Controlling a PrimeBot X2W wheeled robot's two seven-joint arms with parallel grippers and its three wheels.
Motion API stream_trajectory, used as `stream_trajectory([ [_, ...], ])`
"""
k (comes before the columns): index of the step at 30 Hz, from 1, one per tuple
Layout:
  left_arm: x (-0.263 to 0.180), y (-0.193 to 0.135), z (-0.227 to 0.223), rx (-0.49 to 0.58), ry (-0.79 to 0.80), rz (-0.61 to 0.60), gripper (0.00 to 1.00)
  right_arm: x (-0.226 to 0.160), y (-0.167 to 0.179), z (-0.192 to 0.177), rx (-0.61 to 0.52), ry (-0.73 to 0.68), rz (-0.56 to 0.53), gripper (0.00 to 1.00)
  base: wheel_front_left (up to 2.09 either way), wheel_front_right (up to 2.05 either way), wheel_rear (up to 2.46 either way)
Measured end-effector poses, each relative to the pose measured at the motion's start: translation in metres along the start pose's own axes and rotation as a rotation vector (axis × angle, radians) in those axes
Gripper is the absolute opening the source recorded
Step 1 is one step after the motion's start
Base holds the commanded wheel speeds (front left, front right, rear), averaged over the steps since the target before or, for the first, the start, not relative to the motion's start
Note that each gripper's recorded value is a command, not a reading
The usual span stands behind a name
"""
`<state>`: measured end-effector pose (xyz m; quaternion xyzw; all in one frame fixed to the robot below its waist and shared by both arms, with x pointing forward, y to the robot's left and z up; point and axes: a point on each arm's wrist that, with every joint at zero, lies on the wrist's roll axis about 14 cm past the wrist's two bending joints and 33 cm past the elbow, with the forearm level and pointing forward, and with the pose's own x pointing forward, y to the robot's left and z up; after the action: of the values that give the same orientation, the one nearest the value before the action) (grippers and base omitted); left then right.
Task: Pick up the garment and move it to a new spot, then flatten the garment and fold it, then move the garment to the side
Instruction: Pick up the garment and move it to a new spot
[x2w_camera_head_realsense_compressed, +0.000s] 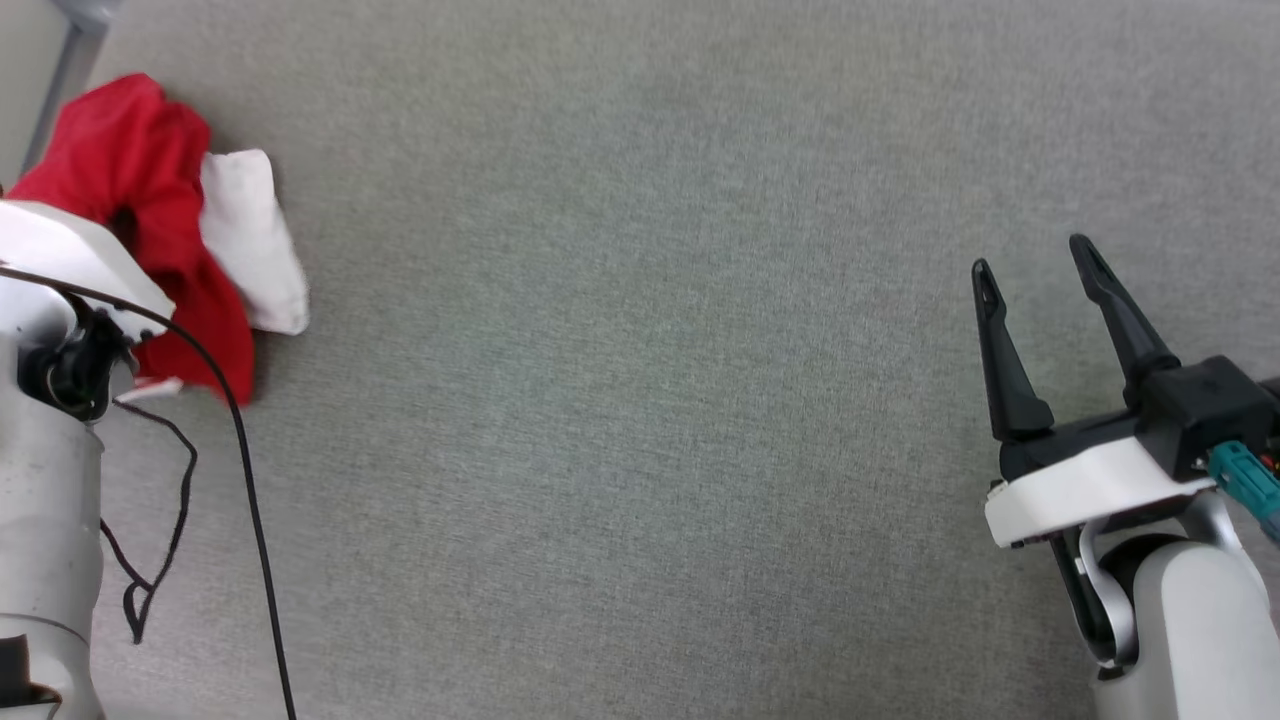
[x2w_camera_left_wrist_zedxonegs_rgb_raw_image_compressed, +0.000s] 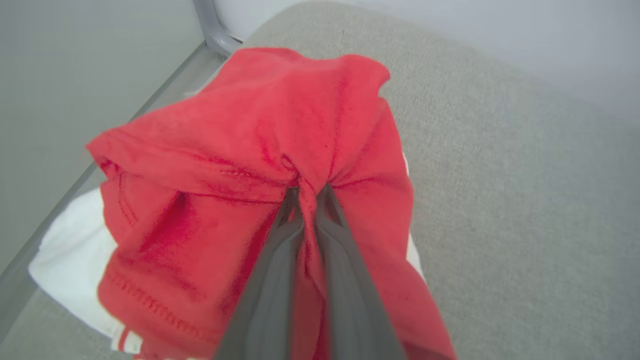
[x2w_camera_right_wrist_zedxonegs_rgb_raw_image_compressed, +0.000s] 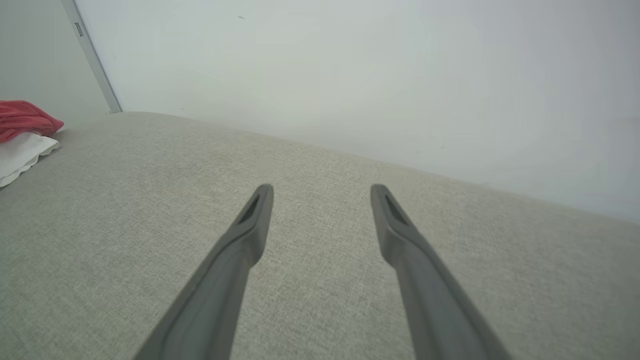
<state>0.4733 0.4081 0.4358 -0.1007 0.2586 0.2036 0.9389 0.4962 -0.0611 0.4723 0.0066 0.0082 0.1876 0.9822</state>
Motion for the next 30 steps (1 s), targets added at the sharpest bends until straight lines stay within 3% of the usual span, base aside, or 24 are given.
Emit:
stream_trajectory([
  [9, -0.064, -0.03, 0.113, 0.085, -0.548, -0.121, 0.0, -0.027, -0.001, 0.036, 0.012, -0.065, -0.025, 1.0, 0.0, 0.0, 0.0],
  [15, -0.114, -0.063, 0.148, 0.086, -0.754, -0.224, 0.0, -0.05, -0.005, 0.054, 0.011, -0.098, -0.053, 1.0, 0.0, 0.0, 0.0],
  [19, -0.138, -0.097, 0.143, 0.071, -0.816, -0.311, 0.0, -0.067, -0.014, 0.058, 0.014, -0.102, -0.089, 1.0, 0.0, 0.0, 0.0],
  [20, -0.152, -0.126, 0.128, 0.059, -0.832, -0.389, 0.0, -0.082, -0.022, 0.06, 0.017, -0.102, -0.122, 1.0, 0.0, 0.0, 0.0],
  [30, -0.206, -0.246, 0.061, 0.053, -0.77, -0.729, 0.0, -0.13, -0.06, 0.072, 0.0, -0.119, -0.262, 1.0, 0.0, 0.0, 0.0],
])
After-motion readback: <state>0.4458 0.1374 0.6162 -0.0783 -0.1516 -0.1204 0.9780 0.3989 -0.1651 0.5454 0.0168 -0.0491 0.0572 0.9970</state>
